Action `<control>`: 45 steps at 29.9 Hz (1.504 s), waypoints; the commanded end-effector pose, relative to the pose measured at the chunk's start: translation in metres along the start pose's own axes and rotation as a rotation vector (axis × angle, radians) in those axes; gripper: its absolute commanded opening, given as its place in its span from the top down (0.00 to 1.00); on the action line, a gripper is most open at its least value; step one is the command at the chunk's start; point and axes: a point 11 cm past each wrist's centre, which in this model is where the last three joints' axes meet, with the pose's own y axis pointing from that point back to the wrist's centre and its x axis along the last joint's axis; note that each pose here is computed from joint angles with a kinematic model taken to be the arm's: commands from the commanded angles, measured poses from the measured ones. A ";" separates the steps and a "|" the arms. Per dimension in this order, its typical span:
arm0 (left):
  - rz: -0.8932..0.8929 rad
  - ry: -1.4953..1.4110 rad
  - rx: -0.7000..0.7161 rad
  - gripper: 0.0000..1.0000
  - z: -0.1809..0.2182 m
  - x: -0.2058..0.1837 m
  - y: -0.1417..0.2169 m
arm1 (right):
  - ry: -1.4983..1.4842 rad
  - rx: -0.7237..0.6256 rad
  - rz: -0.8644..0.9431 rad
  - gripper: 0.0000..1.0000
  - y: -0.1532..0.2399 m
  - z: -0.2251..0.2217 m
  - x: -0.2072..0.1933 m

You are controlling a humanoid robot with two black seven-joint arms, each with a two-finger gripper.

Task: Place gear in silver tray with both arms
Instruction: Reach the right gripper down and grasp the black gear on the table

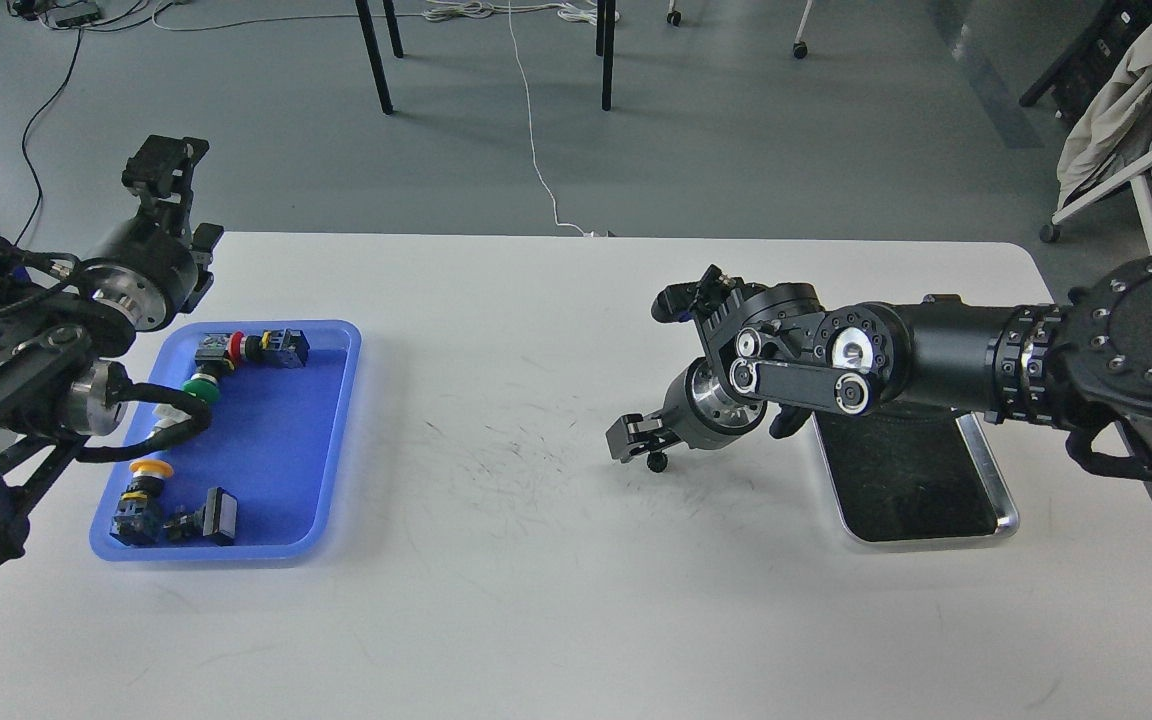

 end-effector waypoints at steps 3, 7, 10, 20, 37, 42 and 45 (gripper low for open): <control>0.002 -0.001 0.000 0.02 0.000 0.001 0.000 | 0.002 -0.002 -0.001 0.23 0.000 0.001 0.000; 0.002 -0.001 -0.001 0.02 0.000 0.001 0.000 | 0.004 -0.005 -0.002 0.30 -0.001 0.001 -0.001; 0.004 -0.003 -0.004 0.02 0.001 0.002 0.000 | 0.003 -0.003 -0.004 0.34 -0.001 0.001 -0.002; 0.007 -0.005 -0.003 0.02 -0.001 0.004 0.001 | 0.002 0.005 -0.011 0.34 -0.002 -0.001 -0.004; 0.005 -0.004 -0.004 0.02 -0.001 0.003 0.001 | 0.015 -0.001 -0.027 0.55 -0.006 0.000 -0.011; 0.006 -0.004 -0.003 0.02 -0.001 0.003 0.001 | 0.017 -0.002 -0.027 0.75 -0.006 0.000 -0.011; 0.006 -0.004 -0.003 0.02 -0.001 0.003 0.001 | 0.017 0.000 -0.027 0.85 -0.006 0.000 -0.011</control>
